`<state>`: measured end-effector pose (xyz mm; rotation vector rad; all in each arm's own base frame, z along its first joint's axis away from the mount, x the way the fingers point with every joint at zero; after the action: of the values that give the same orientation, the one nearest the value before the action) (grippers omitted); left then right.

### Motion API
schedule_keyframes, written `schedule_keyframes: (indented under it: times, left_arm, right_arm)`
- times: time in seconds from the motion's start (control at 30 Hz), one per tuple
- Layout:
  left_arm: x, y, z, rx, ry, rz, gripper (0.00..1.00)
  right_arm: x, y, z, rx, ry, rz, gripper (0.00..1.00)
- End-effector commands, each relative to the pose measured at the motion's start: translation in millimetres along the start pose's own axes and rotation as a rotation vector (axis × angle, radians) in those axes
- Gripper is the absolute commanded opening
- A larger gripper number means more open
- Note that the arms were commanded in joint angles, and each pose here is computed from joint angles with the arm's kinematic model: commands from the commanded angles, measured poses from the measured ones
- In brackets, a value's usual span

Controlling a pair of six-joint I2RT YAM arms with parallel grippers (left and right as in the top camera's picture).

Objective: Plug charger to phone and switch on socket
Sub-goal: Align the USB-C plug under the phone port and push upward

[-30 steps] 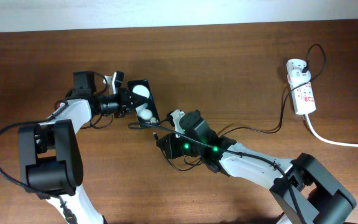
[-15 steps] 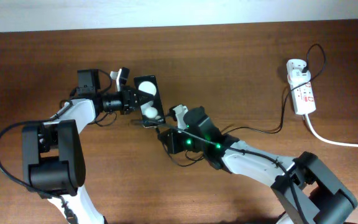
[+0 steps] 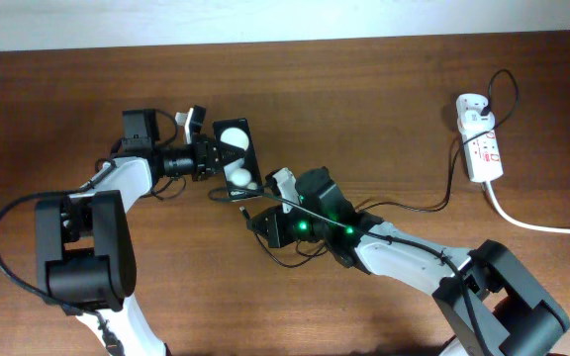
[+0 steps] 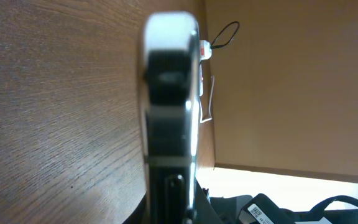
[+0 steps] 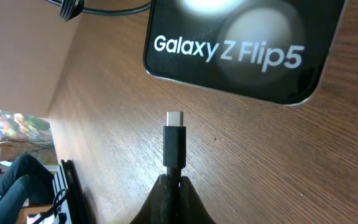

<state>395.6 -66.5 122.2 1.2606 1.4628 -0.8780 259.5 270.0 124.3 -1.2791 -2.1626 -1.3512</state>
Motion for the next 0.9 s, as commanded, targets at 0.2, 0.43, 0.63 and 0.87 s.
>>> schedule_keyframes:
  times: [0.2,0.43,0.63,0.87]
  left_arm:
    - [-13.4,-0.6,-3.2,0.008,-0.037,0.024,0.00]
    - [-13.4,-0.6,-3.2,0.008,-0.037,0.024,0.00]
    - [-13.4,-0.6,-3.2,0.008,-0.037,0.023,0.00]
    - [-13.2,-0.2,-3.2,0.006,-0.034,0.026,0.00]
  right_arm:
    - [-0.1,8.8,-2.9,-0.060,-0.018,-0.041,0.04]
    - [-7.9,4.0,-3.0,-0.043,-0.084,-0.015,0.04]
    - [-4.4,3.3,-2.8,-0.031,-0.048,-0.019,0.04]
    - [-2.8,7.6,-2.9,-0.056,-0.042,-0.044,0.04]
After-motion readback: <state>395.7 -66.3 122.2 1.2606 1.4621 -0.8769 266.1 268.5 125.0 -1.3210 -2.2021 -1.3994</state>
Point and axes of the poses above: each gripper's point midway between its finger pads, its own z axis out along the fingers, its own x axis along the line the jaws close on, y = z × x, the point moved 8 cm from there along -z, back along the fingers, and after that the axes turned 8 degrees about -z, right-handed, at the moved point
